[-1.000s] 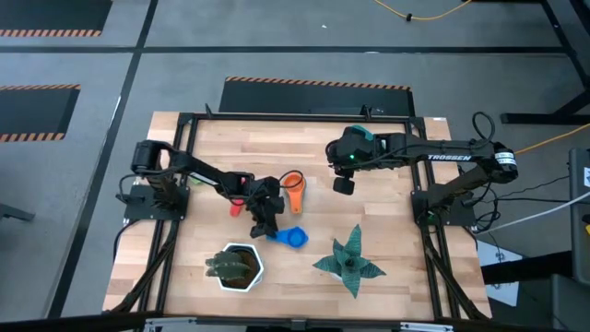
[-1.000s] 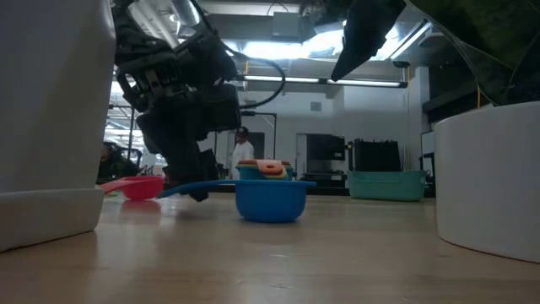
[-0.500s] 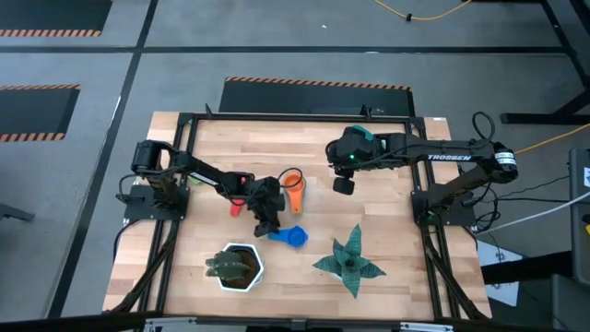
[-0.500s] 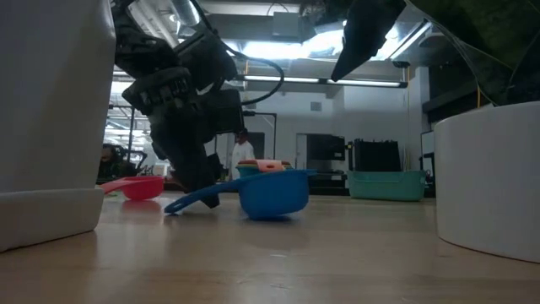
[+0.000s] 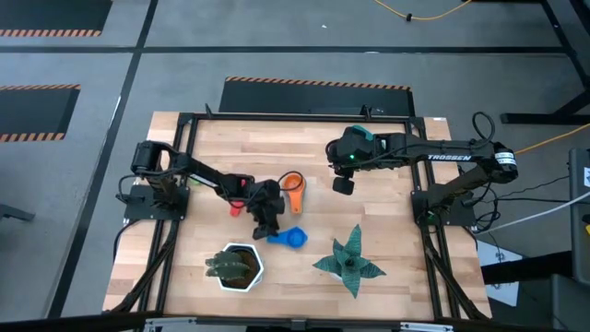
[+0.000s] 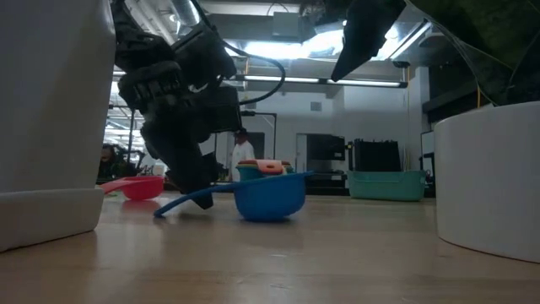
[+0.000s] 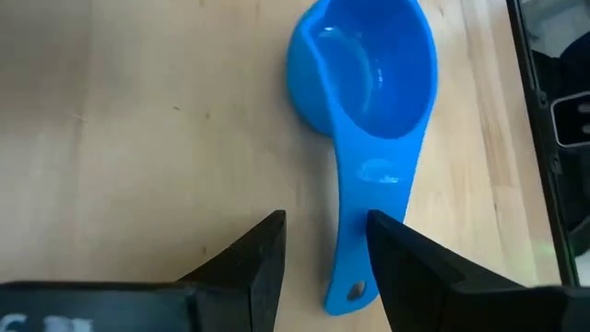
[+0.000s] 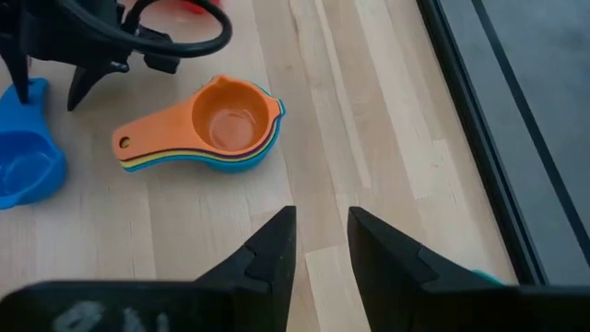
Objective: Nest measuring cups in basket
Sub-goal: Stack the blue measuring cup on top of the orange measuring cup
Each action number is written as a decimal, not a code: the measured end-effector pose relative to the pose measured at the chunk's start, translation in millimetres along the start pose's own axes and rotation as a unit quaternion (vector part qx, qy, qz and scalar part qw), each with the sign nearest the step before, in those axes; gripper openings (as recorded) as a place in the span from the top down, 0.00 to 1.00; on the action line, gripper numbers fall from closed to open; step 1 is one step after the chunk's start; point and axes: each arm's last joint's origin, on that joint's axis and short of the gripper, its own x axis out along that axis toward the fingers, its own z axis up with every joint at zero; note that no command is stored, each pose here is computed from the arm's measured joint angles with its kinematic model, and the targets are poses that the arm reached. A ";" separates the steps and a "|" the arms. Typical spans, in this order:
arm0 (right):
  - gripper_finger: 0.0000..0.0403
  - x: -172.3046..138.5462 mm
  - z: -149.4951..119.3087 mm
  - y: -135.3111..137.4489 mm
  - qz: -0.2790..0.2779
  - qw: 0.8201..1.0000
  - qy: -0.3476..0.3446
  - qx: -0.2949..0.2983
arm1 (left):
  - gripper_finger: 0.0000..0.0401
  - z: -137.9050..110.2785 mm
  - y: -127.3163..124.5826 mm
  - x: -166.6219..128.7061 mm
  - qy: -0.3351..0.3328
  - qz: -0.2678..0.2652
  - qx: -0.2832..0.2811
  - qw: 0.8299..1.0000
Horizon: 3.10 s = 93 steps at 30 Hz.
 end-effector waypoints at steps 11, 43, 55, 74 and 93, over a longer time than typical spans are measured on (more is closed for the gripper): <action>0.74 0.0 0.0 0.0 0.000 1.000 0.000 0.000 | 0.64 -4.2 -11.2 5.3 0.017 -0.030 0.014 0.999; 0.74 0.0 0.0 0.0 0.000 1.000 0.000 0.000 | 0.87 -2.8 -18.6 8.5 0.005 -0.041 0.031 0.999; 0.74 0.0 0.0 0.1 0.000 1.000 0.000 0.000 | 0.97 -2.2 -18.9 8.4 0.002 -0.043 0.033 0.999; 0.74 -0.3 -7.6 0.0 -0.001 0.999 0.038 -0.016 | 1.00 19.2 -22.4 -19.4 -0.062 -0.073 0.013 0.995; 0.74 -30.8 -18.3 -9.3 -0.037 0.999 0.033 -0.019 | 1.00 48.6 -37.8 -112.9 -0.232 -0.036 -0.072 0.969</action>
